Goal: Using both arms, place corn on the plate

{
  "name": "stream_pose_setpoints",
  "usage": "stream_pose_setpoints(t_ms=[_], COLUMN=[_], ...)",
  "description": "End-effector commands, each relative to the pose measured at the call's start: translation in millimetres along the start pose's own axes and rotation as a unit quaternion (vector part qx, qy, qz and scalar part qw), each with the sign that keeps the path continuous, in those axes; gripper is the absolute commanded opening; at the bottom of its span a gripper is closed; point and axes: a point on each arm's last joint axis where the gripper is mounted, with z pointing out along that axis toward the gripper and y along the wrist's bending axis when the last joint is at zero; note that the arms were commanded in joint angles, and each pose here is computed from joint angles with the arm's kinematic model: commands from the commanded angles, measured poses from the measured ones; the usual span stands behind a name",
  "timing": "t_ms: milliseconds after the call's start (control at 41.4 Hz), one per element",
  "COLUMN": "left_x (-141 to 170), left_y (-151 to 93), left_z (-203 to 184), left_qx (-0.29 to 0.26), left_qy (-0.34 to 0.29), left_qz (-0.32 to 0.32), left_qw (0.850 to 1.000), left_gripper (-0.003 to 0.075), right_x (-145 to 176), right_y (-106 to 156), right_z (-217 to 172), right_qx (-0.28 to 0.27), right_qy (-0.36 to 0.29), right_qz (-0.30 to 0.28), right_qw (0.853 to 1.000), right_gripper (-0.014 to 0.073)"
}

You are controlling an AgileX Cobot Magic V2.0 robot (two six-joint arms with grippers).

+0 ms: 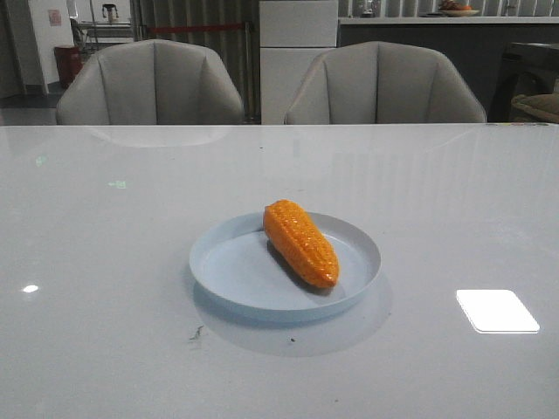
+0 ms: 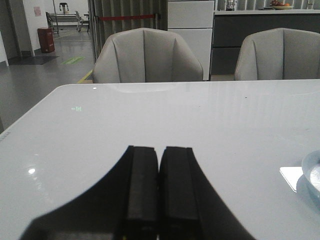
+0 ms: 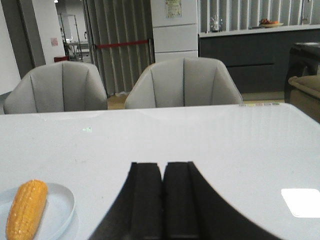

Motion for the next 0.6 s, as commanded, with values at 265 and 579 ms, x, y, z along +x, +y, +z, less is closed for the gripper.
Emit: stream_pose_setpoints(t_ms=[265, 579], left_x=[4.0, 4.0], left_y=[-0.2, -0.2], left_z=[0.3, 0.3], left_qx=[-0.002, -0.002], left_qy=[-0.031, -0.031], left_qz=[-0.004, -0.004], left_qw=[1.0, 1.0], left_gripper=[0.0092, 0.0092], right_x=[1.8, 1.8], right_y=[-0.3, -0.3], right_z=[-1.4, -1.4], right_qx=[0.0, 0.0], right_qy=[-0.007, -0.007], right_qz=[-0.005, -0.005], right_qw=[1.0, 1.0], right_gripper=[0.0024, 0.0024])
